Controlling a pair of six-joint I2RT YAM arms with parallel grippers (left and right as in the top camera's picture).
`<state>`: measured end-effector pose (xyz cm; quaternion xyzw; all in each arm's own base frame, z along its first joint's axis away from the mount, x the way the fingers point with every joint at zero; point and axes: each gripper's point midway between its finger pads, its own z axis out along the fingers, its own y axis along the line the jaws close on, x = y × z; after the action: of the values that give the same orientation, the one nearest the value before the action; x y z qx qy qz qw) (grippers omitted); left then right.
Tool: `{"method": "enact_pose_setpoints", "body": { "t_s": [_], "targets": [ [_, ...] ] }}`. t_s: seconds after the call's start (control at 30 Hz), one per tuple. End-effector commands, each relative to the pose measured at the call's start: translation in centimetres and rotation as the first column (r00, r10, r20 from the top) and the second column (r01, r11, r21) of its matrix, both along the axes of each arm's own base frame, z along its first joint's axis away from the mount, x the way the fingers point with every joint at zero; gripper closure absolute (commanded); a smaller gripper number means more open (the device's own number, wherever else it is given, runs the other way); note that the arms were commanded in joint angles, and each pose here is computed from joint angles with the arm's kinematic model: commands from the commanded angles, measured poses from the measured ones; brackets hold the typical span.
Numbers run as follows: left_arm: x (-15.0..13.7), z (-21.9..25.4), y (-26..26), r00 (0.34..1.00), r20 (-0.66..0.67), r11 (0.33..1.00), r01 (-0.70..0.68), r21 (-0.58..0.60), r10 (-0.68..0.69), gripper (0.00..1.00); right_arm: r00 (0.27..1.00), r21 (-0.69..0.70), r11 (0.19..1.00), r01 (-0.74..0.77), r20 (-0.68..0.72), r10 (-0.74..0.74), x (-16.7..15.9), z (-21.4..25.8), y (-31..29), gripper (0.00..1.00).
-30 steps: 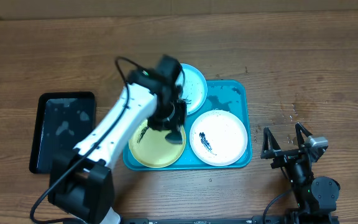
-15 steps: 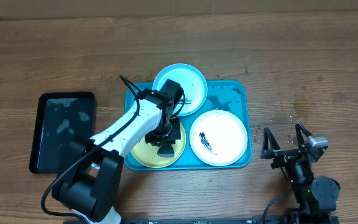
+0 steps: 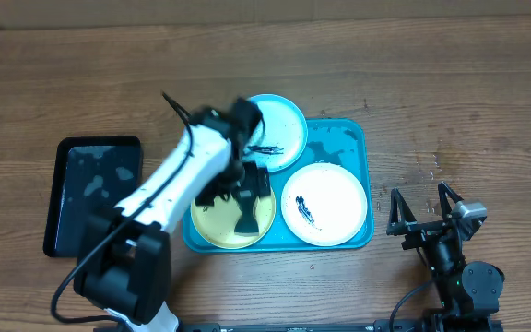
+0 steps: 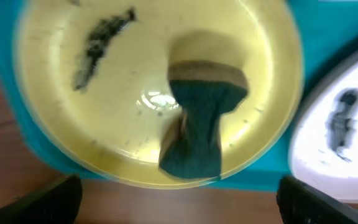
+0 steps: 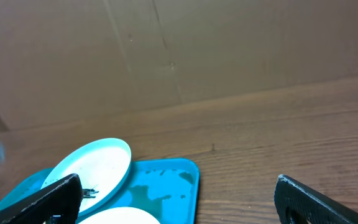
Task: Clean dirty plates on tray and stack at the side
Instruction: 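Carry the sponge over and place it on the yellow plate, then move the right gripper to the yellow plate's right rim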
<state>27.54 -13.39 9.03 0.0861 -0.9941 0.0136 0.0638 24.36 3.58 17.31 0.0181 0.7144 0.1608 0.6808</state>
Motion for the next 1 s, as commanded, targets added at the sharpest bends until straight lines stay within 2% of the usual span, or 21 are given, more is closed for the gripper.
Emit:
{"method": "enact_pose_setpoints", "body": {
  "t_s": [0.0,0.1,0.13,0.17,0.23,0.3,0.37,0.4,0.5,0.57,0.63,0.73,0.83,0.9,0.97],
  "targets": [
    [3.4,5.2,0.9,0.993,0.096,0.997,-0.057,-0.049,0.062,0.00,1.000,0.000,1.000,0.005,-0.004,-0.005,0.1,-0.3,-0.1,0.00],
    [5.0,9.3,2.5,0.977,0.170,0.989,-0.115,-0.090,0.129,0.00,0.997,0.049,0.998,-0.031,0.067,0.028,-0.1,1.6,0.5,0.00],
    [5.5,10.3,3.3,0.968,0.197,0.986,-0.136,-0.101,0.154,0.00,0.988,0.140,0.982,-0.128,0.098,0.115,-0.6,2.9,1.9,0.00],
    [6.0,11.4,4.3,0.955,0.227,0.980,-0.166,-0.114,0.188,0.00,0.970,0.224,0.944,-0.241,0.091,0.226,-1.4,3.2,3.7,0.00],
    [6.2,11.9,5.6,0.944,0.244,0.973,-0.200,-0.116,0.223,0.00,0.933,0.307,0.883,-0.354,0.056,0.355,-2.4,2.8,5.7,0.00],
    [6.6,11.8,7.6,0.932,0.248,0.964,-0.247,-0.099,0.264,0.00,0.902,0.445,0.798,-0.405,0.052,0.429,-3.2,3.5,6.6,0.00],
    [6.5,11.6,8.8,0.928,0.242,0.959,-0.274,-0.071,0.284,0.00,0.895,0.533,0.741,-0.409,0.077,0.439,-3.4,4.7,6.6,0.00],
    [6.3,11.6,9.3,0.928,0.234,0.957,-0.285,-0.059,0.291,0.00,0.887,0.530,0.727,-0.437,0.119,0.446,-3.7,5.8,6.7,0.00],
    [6.0,11.5,10.0,0.926,0.227,0.953,-0.299,-0.039,0.300,0.00,0.821,0.391,0.725,-0.567,0.341,0.459,-6.0,11.1,6.9,0.00],
    [6.0,11.5,10.1,0.926,0.229,0.953,-0.300,-0.033,0.300,0.00,0.794,0.325,0.751,-0.575,0.444,0.415,-7.4,15.1,6.2,0.00],
    [6.0,11.5,10.1,0.926,0.229,0.953,-0.300,-0.034,0.300,0.00,0.796,0.270,0.796,-0.542,0.468,0.383,-8.0,17.9,5.8,0.00],
    [6.0,11.5,10.1,0.926,0.229,0.953,-0.300,-0.034,0.299,0.00,0.867,0.184,0.892,-0.412,0.382,0.321,-7.7,21.3,4.9,0.00],
    [6.0,11.5,10.1,0.926,0.229,0.953,-0.300,-0.034,0.300,0.00,0.953,0.125,0.954,-0.272,0.169,0.249,-6.1,22.5,3.8,0.00],
    [6.0,11.5,10.1,0.926,0.229,0.953,-0.300,-0.034,0.300,0.00,0.970,0.053,0.969,-0.241,-0.025,0.243,-5.2,22.6,3.6,0.00],
    [6.0,11.5,10.1,0.926,0.229,0.953,-0.300,-0.034,0.300,0.00,0.952,0.040,0.969,-0.243,-0.182,0.246,-4.6,22.5,3.6,0.00]
  ]
}}
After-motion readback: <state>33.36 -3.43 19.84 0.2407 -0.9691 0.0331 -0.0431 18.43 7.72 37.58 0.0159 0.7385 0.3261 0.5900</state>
